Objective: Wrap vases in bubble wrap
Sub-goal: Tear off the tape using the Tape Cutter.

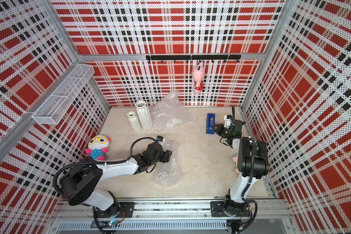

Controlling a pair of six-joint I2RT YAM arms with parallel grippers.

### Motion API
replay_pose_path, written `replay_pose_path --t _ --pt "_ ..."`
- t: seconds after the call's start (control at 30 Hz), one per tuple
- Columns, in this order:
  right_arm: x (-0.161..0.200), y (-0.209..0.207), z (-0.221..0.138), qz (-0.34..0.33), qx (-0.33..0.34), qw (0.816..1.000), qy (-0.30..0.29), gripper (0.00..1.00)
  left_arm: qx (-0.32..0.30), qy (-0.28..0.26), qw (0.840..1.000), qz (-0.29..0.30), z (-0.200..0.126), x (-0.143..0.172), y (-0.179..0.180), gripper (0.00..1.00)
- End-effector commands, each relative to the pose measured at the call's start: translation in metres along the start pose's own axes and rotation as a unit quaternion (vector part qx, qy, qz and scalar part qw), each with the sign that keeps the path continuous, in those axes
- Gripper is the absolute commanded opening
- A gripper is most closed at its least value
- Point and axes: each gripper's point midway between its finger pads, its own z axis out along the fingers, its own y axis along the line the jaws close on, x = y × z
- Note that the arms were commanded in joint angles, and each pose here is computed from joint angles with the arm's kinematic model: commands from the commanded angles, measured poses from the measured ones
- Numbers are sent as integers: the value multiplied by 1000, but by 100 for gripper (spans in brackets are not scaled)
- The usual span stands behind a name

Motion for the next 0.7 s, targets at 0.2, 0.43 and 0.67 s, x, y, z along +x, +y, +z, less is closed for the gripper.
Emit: replay_pose_path --t 0.2,0.43,0.67 --pt "15 2 -11 -5 1 1000 -3 2 -25 46 999 6 7 27 14 70" --pt "48 -22 -8 13 27 999 19 2 -26 47 999 6 8 26 14 69" --pt "69 -44 5 27 63 997 38 1 -24 49 999 7 9 25 13 69"
